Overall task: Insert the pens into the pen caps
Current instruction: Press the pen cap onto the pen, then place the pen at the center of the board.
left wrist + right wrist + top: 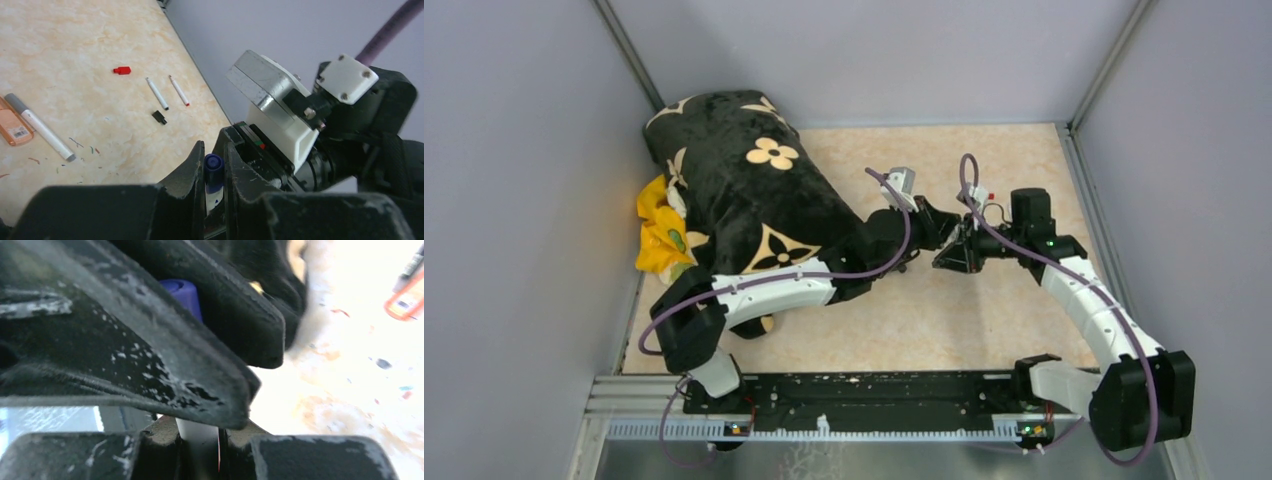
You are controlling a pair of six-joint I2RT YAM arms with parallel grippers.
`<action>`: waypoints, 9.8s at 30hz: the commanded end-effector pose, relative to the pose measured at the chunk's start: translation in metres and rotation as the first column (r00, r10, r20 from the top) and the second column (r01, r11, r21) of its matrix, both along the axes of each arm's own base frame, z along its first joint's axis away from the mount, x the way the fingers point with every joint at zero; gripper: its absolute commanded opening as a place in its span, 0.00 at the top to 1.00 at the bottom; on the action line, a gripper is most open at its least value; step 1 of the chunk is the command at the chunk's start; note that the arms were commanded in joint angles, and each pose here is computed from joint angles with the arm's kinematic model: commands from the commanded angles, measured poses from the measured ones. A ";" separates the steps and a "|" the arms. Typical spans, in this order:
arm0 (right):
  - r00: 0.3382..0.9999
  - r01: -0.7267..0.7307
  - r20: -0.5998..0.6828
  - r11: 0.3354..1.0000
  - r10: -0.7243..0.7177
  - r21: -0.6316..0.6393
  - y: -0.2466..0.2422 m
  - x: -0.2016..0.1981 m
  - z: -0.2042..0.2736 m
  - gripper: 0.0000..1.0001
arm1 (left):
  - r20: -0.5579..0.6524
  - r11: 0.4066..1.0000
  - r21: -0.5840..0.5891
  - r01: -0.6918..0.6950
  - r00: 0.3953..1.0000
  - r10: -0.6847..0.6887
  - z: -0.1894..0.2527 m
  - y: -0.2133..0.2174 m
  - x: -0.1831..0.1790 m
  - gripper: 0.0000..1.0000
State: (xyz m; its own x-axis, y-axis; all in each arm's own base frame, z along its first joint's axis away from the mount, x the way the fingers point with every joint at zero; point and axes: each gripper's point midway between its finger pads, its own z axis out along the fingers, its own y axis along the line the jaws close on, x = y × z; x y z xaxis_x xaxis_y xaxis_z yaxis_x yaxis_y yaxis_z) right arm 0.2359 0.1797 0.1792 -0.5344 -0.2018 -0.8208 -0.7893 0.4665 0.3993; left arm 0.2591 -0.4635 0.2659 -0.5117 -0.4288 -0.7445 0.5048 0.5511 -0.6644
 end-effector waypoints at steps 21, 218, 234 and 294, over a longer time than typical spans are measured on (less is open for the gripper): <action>0.833 0.187 0.534 0.982 -0.143 -0.029 -0.023 0.079 0.094 1.00 | -0.378 0.772 0.426 0.471 0.868 -0.322 -0.152 0.004 -0.146 1.00; 0.848 -0.365 0.462 0.918 0.260 0.152 0.027 -0.004 0.105 1.00 | -0.285 0.431 0.041 0.901 0.424 -0.860 -0.117 0.031 -0.135 1.00; 0.847 -0.404 0.436 0.901 0.304 0.156 0.027 -0.016 0.087 1.00 | 0.058 0.735 -0.034 0.677 0.736 -0.675 0.003 0.031 -0.068 0.62; 0.831 0.389 -0.248 0.838 -0.498 -0.383 -0.045 0.196 -0.154 0.88 | 0.385 0.955 0.180 0.236 0.876 -0.289 -0.057 0.173 -0.094 0.13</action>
